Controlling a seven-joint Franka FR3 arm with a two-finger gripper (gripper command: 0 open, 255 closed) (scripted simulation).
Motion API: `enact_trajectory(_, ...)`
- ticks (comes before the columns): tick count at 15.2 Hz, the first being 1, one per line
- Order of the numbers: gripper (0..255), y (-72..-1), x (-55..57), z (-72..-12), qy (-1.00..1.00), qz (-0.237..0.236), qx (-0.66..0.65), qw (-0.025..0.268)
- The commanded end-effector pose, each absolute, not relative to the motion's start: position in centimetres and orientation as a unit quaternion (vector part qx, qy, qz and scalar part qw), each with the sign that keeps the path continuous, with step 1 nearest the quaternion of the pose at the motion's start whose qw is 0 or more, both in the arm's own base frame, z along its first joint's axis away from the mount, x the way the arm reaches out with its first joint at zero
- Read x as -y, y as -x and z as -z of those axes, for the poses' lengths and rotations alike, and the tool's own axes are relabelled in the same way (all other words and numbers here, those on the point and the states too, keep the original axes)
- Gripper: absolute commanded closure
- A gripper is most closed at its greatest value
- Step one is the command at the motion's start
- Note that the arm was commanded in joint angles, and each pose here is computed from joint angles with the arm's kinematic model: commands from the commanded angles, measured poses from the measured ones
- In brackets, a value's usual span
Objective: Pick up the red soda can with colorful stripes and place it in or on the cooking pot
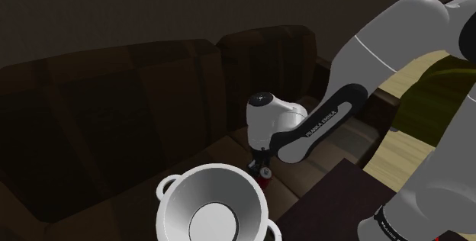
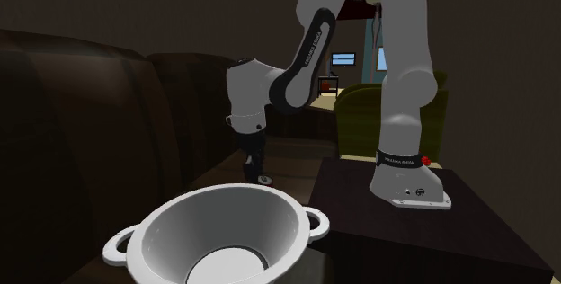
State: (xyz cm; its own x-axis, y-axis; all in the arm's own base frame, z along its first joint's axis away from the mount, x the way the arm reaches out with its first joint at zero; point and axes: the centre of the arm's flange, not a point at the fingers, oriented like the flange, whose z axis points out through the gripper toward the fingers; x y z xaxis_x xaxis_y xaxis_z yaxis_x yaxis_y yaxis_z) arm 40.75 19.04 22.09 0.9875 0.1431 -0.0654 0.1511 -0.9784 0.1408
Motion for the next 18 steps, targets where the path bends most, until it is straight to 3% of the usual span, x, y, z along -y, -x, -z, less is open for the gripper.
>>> enact_trajectory(1, 255, -40.0, -19.2, -22.4, -0.993, 0.040, -0.080, 0.077)
enact_trajectory(18, 255, -40.0, -19.2, -31.3, -0.993, 0.040, -0.080, 0.077)
